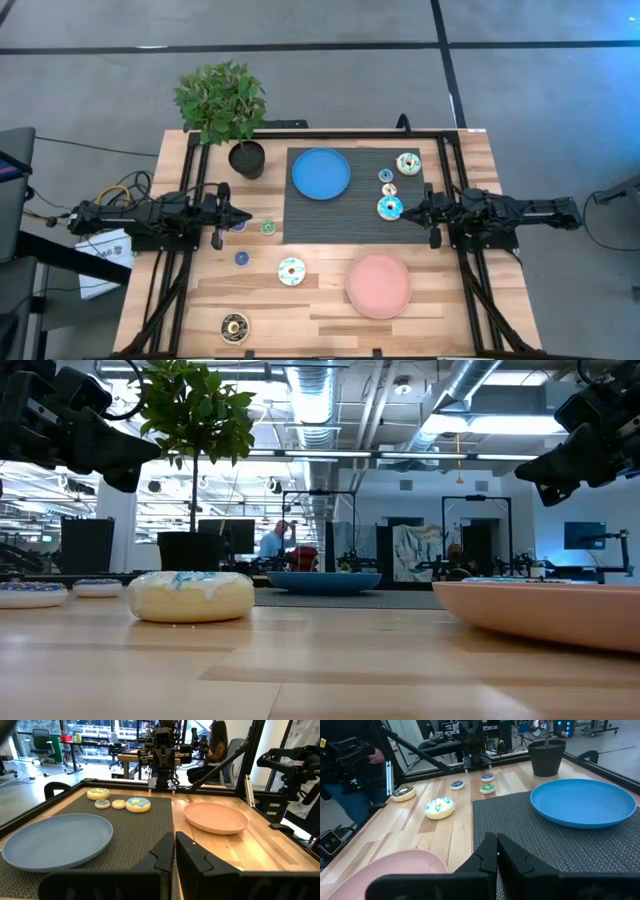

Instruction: Pick & Place donuts

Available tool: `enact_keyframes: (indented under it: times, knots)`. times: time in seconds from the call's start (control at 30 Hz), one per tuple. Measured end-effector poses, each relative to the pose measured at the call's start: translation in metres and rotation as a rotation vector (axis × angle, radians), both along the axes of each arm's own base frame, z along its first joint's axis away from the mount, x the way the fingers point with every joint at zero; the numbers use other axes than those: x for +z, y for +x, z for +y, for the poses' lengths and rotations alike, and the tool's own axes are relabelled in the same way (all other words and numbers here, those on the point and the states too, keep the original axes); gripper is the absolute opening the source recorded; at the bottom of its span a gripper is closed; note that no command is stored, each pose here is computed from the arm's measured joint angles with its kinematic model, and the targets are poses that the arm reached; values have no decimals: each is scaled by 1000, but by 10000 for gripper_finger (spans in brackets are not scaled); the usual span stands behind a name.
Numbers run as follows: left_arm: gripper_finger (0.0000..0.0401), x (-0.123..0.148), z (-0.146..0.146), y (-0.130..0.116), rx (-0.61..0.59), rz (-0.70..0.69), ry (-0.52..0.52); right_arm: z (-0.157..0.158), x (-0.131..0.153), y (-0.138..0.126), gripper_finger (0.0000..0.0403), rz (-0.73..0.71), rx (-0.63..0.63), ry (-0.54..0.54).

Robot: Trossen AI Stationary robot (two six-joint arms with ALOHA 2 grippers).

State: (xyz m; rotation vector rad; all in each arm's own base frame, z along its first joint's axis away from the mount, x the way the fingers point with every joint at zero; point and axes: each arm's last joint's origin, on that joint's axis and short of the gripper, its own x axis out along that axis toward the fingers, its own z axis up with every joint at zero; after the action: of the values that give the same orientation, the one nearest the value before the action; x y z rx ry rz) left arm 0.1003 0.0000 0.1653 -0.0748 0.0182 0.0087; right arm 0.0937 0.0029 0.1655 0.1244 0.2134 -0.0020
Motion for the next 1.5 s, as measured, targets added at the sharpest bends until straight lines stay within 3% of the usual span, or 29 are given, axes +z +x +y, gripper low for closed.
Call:
enact_keyframes:
  times: [0.83, 0.87, 1.03, 1.13, 1.3, 1.43, 1.5]
  knots:
    - [9, 0, 0, 0, 0, 0, 1, 0, 0, 0, 0, 0, 0, 0]
    - [9, 0, 0, 0, 6, -3, 49, 0, 0, 0, 0, 0, 0, 0]
    - [9, 3, 5, 0, 148, 26, 585, 0, 0, 0, 0, 0, 0, 0]
    - [9, 4, 6, 0, 187, 56, 743, 0, 0, 0, 0, 0, 0, 0]
    - [9, 3, 6, 0, 191, 70, 792, 0, 0, 0, 0, 0, 0, 0]
    - [9, 3, 6, 0, 183, 65, 755, 0, 0, 0, 0, 0, 0, 0]
    - [9, 3, 5, 0, 164, 51, 675, 0, 0, 0, 0, 0, 0, 0]
